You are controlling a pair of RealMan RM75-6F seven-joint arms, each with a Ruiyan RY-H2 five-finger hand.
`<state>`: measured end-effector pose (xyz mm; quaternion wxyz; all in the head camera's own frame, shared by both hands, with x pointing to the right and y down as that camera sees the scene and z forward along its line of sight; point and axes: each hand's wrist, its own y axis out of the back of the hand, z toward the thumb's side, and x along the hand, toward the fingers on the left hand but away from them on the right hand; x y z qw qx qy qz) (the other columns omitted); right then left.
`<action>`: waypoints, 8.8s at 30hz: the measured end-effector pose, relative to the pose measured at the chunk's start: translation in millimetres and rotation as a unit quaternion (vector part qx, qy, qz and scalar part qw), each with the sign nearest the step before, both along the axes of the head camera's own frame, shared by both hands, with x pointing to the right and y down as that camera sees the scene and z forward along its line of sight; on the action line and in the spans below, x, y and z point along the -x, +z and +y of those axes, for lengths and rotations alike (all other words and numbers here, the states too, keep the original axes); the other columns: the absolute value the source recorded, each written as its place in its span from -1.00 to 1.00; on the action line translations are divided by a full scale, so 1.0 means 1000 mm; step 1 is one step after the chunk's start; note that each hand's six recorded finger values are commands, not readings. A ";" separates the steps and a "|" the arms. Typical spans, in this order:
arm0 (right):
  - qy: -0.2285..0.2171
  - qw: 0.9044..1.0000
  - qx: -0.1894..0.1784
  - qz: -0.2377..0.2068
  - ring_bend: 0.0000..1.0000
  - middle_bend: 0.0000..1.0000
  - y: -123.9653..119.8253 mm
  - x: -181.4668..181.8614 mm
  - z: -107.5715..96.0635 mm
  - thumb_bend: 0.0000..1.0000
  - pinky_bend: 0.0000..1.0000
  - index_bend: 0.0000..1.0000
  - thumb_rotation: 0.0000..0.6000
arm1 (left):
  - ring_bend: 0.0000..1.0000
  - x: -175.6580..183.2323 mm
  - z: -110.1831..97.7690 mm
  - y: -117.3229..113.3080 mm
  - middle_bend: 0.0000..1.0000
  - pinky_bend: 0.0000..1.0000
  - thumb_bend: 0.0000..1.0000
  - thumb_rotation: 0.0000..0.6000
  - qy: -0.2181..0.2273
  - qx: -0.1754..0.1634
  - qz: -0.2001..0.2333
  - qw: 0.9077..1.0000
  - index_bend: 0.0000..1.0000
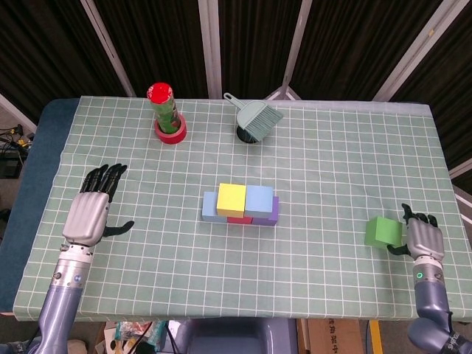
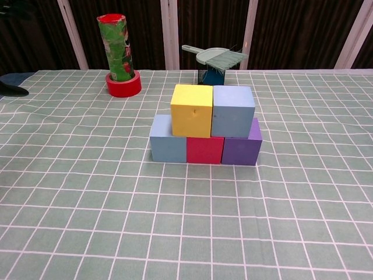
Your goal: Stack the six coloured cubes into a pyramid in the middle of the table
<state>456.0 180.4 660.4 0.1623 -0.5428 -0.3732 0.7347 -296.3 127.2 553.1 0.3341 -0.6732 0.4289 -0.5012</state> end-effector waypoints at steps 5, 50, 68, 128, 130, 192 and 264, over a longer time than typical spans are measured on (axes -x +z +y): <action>-0.001 1.000 -0.001 -0.005 -0.71 -0.47 0.002 0.002 0.000 -0.58 -1.00 -1.00 1.00 | -1.00 -0.001 0.001 0.001 -0.89 -1.00 -0.67 1.00 0.002 0.002 0.000 1.000 -1.00; -0.094 0.981 -0.112 -0.126 -0.40 -0.08 -0.097 0.102 -0.083 -0.37 -1.00 -1.00 1.00 | -1.00 0.016 0.000 0.010 -0.89 -1.00 -0.67 1.00 -0.009 0.040 -0.037 0.998 -1.00; -0.228 0.951 -0.114 -0.175 -0.40 -0.08 -0.145 0.256 -0.124 -0.37 -1.00 -1.00 1.00 | -1.00 0.038 -0.012 0.017 -0.90 -1.00 -0.67 1.00 -0.018 0.063 -0.062 0.996 -1.00; -0.105 0.975 -0.045 -0.191 -0.40 -0.05 -0.102 0.362 -0.118 -0.36 -1.00 -1.00 1.00 | -1.00 0.043 -0.026 -0.003 -0.90 -1.00 -0.67 1.00 0.012 0.010 -0.021 1.000 -1.00; -0.109 0.973 -0.044 -0.199 -0.40 -0.05 -0.101 0.363 -0.118 -0.37 -1.00 -1.00 1.00 | -1.00 0.043 -0.026 -0.003 -0.90 -1.00 -0.67 1.00 0.012 0.011 -0.021 1.000 -1.00; -0.136 0.974 -0.056 -0.171 -0.40 -0.05 -0.098 0.356 -0.117 -0.37 -1.00 -1.00 1.00 | -1.00 0.042 -0.024 -0.004 -0.90 -1.00 -0.67 1.00 0.010 0.011 -0.011 1.000 -1.00; -0.151 0.972 -0.037 -0.177 -0.66 -0.49 -0.089 0.358 -0.108 -0.37 -1.00 -1.00 1.00 | -1.00 0.042 -0.024 -0.004 -0.90 -1.00 -0.67 1.00 0.007 0.014 -0.013 1.000 -1.00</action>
